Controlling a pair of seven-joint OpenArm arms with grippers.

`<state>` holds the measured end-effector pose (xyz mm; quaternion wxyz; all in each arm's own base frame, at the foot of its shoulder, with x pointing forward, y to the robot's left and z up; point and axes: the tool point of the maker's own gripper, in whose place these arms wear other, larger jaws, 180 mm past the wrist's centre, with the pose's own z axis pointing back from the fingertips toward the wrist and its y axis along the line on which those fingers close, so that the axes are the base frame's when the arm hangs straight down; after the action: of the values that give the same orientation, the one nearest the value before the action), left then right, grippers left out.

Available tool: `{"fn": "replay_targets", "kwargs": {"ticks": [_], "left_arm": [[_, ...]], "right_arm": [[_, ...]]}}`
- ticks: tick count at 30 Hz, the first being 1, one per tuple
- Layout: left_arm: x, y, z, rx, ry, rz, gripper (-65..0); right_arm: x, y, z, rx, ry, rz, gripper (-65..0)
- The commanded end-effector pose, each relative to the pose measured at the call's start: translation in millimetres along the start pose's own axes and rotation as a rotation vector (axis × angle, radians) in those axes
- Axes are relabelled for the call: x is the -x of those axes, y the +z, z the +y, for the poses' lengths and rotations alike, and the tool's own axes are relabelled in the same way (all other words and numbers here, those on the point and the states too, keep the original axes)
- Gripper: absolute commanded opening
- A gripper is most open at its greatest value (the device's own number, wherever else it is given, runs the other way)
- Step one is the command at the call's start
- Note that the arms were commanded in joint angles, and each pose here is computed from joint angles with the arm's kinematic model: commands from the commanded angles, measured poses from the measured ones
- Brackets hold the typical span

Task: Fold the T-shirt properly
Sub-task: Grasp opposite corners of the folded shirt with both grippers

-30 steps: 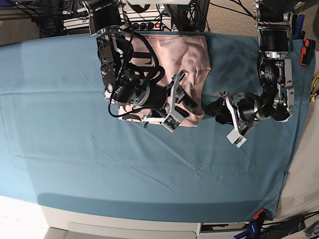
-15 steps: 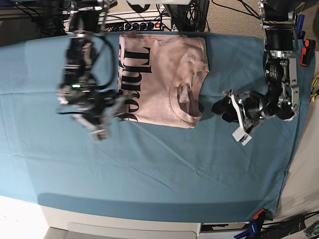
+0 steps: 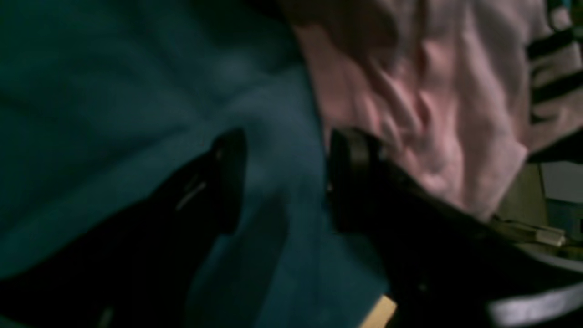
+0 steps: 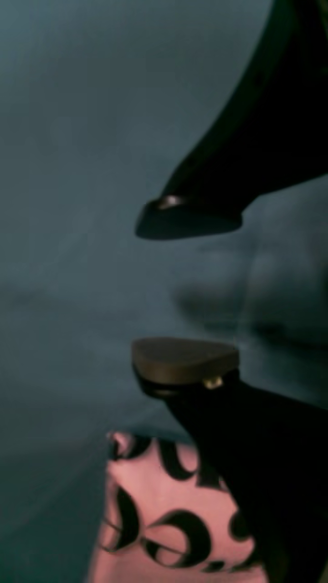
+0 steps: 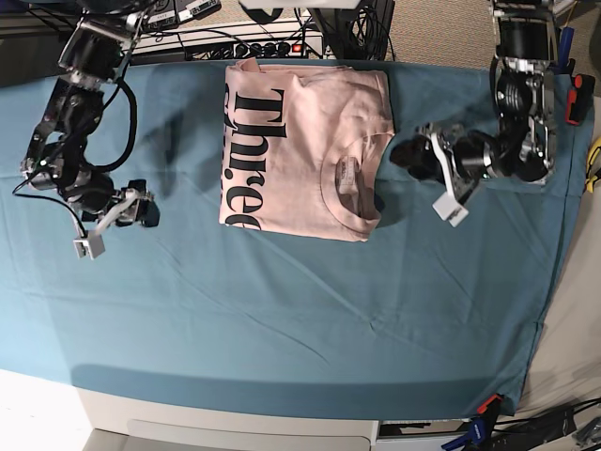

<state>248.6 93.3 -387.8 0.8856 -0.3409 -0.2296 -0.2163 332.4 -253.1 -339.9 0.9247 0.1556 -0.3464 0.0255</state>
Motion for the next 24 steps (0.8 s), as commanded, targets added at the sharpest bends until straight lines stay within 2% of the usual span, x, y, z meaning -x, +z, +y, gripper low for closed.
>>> {"fn": "replay_targets", "kwargs": {"ticks": [1,7,11,15,20,24], "left_arm": [[-2,5,-3,-0.002,-0.017,-0.008,-33.8],[35,9,-24,-0.036,0.002,0.041,-31.5],[64,12,-37,-0.061,0.045,0.080,-29.8],[78,12,-56,-0.044,0.053,0.087,-29.7],[81,3,-87,0.009,0.091,0.049,-29.7],[77,-4,-98,0.033,0.115,0.020,-29.8]], "right_arm": [[-27,5,1,-0.036,0.015,-0.071,-30.8],[-39,-11,12,-0.218,-0.085,-0.062,-30.8],[-39,-25,28,-0.315,-0.122,-0.013,-30.8],[-39,-38,52,-0.377,-0.064,0.039,-30.8],[-23,-54,82,-0.414,0.041,0.152,-30.8],[-13,-60,95,-0.435,0.076,0.199,-30.8]]}}
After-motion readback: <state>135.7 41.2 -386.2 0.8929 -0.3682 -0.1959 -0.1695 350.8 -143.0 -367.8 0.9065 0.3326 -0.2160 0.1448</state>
